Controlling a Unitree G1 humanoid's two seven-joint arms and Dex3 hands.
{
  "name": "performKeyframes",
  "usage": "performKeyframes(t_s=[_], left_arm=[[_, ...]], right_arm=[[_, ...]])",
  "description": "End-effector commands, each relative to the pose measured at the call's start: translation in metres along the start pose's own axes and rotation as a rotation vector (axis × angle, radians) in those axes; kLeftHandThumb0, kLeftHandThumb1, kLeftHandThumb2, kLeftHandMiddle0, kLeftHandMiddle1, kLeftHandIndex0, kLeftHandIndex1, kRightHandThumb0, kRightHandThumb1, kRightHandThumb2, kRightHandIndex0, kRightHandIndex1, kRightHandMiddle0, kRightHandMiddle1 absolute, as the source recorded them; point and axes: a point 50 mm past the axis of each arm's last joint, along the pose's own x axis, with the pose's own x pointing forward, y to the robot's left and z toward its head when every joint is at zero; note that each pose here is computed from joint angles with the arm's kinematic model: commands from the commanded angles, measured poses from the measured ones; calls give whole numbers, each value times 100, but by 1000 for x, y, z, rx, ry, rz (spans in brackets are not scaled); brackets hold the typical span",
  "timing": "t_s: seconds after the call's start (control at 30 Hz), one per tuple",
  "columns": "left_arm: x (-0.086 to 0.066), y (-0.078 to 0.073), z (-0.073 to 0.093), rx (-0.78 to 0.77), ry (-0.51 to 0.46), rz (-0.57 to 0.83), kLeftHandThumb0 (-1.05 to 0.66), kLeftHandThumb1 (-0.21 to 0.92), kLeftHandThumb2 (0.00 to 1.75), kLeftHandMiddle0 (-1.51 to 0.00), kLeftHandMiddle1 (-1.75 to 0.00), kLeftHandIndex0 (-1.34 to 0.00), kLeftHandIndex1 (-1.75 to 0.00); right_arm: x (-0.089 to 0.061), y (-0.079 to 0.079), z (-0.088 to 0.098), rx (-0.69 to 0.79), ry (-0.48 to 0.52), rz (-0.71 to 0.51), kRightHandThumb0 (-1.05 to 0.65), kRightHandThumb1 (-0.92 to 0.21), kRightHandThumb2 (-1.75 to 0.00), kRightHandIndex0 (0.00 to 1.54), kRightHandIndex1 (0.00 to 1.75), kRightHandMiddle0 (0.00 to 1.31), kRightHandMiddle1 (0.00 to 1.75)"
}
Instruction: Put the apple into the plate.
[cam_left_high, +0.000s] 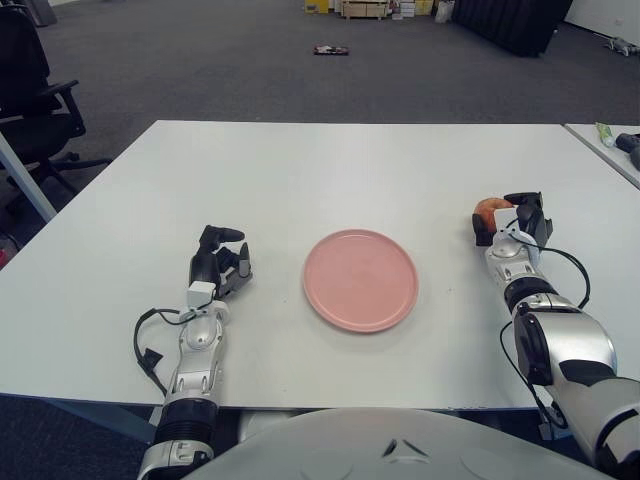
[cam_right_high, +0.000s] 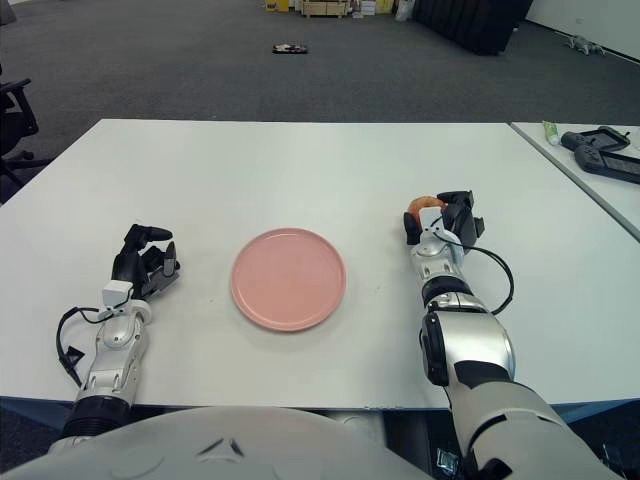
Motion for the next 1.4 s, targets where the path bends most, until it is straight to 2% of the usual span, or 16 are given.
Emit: performKeyframes(t_s=[0.0,0.23,0.57,0.73,0.83,1.03,1.17,1.37], left_arm=[[-3,7,-10,31,59,15,-39,63,93,-80,-175,-38,-175],[-3,7,-10,31,62,15,-39,63,93,-81,-175,-38,-175],[-3,7,-11,24,62,11,-39,63,93,-80,-175,-38,-175],[-3,6,-10,31,59,10,-39,63,93,-81,-175,-38,-175],[-3,5,-10,30,60,9,-39,62,94,-82,-175,-38,-175],[-3,5,-11,27,58,8,-39,62,94,-82,-175,-38,-175],[-3,5,-11,26,57,7,-40,62,94,-81,-175,-38,-175],[-3,3,-11,27,59,9,-39,62,94,-82,-175,-38,-175]], right_arm=[[4,-4,17,28,-101,-35,-1,6,-174,90,175,66,173],[-2,-2,33,50,-201,-80,-1,6,-175,91,175,66,174],[-25,-1,64,100,-364,-106,-1,6,-175,90,175,66,174],[-42,1,82,130,-454,-28,-1,5,-175,90,175,66,174],[-49,1,86,137,-477,7,-1,5,-175,90,175,66,175],[-76,3,101,184,-599,207,-1,6,-175,90,175,67,174],[-84,4,105,187,-633,269,-1,6,-175,90,175,68,173],[-109,11,110,193,-681,390,-1,6,-175,90,175,68,173]])
